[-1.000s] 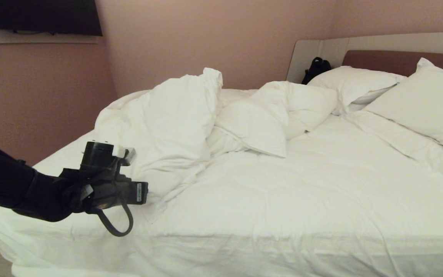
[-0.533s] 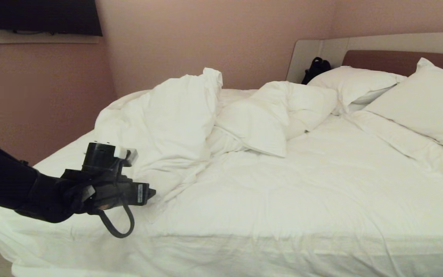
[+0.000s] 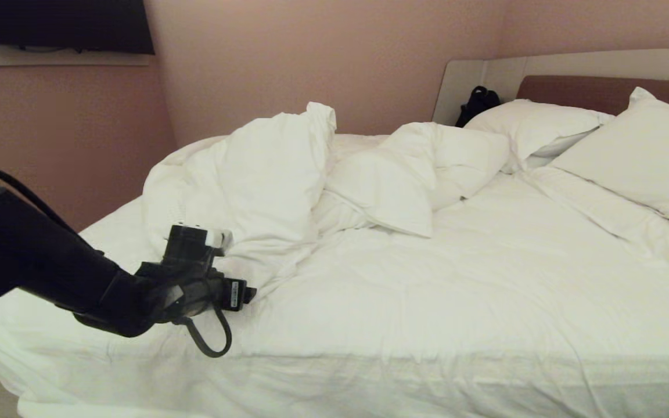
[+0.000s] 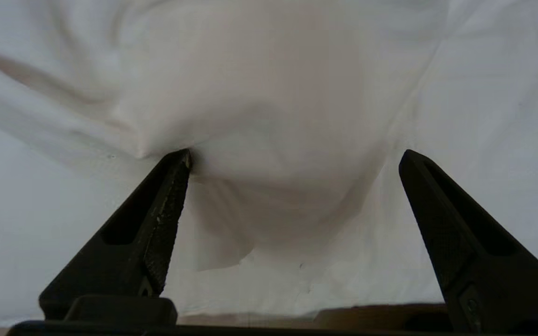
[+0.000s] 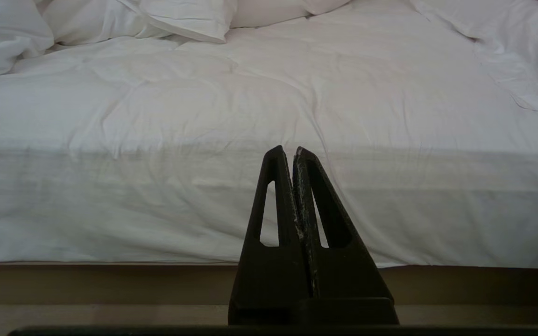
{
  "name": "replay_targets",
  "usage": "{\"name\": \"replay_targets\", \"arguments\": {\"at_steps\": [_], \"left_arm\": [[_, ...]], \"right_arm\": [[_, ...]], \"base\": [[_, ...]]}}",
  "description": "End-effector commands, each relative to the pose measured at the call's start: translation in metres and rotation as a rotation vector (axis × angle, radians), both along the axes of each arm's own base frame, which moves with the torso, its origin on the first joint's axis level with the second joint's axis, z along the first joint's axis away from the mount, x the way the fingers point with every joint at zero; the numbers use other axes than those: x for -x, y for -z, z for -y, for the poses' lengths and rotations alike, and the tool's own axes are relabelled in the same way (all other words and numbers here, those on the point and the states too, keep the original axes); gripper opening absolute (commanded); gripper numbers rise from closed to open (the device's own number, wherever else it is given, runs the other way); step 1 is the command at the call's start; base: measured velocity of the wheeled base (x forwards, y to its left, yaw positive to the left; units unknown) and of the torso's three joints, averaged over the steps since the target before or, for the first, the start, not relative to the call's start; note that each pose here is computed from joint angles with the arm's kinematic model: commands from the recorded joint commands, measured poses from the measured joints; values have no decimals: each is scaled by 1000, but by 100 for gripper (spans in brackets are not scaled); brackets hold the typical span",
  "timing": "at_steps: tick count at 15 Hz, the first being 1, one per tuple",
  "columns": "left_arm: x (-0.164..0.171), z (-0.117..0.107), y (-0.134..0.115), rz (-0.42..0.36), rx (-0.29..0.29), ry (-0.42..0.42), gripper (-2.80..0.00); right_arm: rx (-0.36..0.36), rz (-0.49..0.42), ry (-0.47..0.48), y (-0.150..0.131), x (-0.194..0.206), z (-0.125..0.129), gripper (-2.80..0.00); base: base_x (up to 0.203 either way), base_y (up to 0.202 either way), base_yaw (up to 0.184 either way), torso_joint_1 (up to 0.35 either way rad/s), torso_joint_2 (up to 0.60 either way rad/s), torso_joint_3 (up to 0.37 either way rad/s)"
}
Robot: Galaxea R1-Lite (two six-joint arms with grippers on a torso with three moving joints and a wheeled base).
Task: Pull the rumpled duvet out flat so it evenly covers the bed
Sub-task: Hold the folded corner of the quilt
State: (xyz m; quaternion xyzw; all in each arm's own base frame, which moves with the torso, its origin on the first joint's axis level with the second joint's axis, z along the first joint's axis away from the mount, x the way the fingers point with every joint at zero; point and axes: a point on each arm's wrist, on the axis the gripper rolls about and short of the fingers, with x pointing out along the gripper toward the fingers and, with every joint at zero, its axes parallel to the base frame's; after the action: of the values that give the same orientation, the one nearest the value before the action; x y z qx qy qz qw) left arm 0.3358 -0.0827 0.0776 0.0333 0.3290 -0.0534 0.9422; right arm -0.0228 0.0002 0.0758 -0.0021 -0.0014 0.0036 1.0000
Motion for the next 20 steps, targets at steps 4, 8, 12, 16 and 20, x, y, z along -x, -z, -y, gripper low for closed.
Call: {"name": "replay_targets", "arguments": {"at_steps": [4, 8, 12, 16, 20], "left_arm": [[-12, 25, 43, -37, -57, 53, 0], [-22, 28, 57, -39, -105, 13, 0], [-29, 23, 53, 47, -119, -27, 0], [-36, 8, 46, 75, -137, -94, 0], [-41, 2, 41, 101, -175, -141, -280]], "right_arm": [[0, 0, 1, 0, 0, 0, -280], [0, -1, 0, 0, 0, 0, -280], [0, 0, 0, 0, 0, 0, -280], [0, 0, 1, 0, 0, 0, -280], [0, 0, 1, 0, 0, 0, -280]], "base": [[0, 0, 0, 0, 0, 0], [0, 0, 0, 0, 0, 0], [0, 0, 0, 0, 0, 0], [0, 0, 0, 0, 0, 0], [0, 0, 0, 0, 0, 0]]}}
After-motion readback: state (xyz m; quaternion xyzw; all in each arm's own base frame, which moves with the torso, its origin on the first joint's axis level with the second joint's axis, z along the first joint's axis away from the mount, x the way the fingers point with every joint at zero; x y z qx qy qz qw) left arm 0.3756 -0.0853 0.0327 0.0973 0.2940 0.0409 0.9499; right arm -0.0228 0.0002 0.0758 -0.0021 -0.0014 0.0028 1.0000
